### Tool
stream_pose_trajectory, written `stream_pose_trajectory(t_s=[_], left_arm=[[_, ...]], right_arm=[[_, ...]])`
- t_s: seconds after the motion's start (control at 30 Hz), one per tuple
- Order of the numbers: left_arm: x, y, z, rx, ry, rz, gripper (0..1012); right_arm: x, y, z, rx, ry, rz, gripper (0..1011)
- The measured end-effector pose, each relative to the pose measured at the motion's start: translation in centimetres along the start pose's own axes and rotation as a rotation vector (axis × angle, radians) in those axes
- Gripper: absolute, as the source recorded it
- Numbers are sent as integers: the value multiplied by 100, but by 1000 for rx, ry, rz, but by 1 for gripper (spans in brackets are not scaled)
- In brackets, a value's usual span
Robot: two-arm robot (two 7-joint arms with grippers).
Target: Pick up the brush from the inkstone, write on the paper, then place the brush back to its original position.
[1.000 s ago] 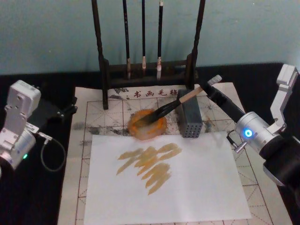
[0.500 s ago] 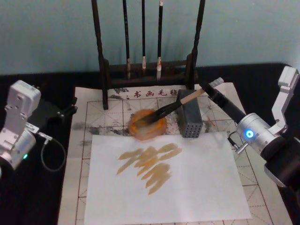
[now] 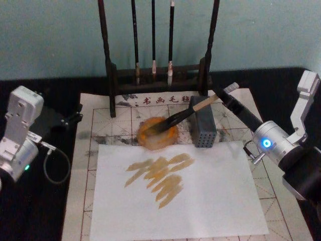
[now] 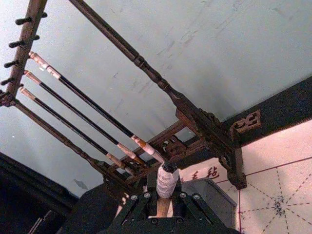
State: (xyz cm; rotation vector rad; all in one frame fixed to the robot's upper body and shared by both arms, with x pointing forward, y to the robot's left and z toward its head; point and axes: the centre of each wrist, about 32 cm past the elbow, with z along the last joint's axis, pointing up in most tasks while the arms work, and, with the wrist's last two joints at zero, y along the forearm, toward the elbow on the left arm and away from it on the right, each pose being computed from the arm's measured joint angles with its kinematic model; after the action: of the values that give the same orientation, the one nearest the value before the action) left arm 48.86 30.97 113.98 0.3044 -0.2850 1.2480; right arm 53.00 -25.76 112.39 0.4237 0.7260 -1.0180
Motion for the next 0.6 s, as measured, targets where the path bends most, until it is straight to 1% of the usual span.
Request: stream_pose_trajectory(t_s=[0.3,0.33,0.37,0.4,0.5,0.53,0.6], left_arm=[[0,0,0,0,0,0,1001],[0,0,0,0,0,0,1001],[0,0,0,0,0,0,1001],[0,0,0,0,0,0,1001],[0,0,0,0,0,0,1001],[0,0,0,0,0,0,1001],[0,0,0,0,0,0,1001]], right_arm=[[1,1,1,0,-2,0,181],[2,0,1,0,-2,0,207],[2,0,1,0,-2,0,207],[2,0,0,0,-2,0,274],[3,0,0,0,-2,0,342],[3,0,0,0,-2,0,390],[3,0,0,0,-2,0,426]])
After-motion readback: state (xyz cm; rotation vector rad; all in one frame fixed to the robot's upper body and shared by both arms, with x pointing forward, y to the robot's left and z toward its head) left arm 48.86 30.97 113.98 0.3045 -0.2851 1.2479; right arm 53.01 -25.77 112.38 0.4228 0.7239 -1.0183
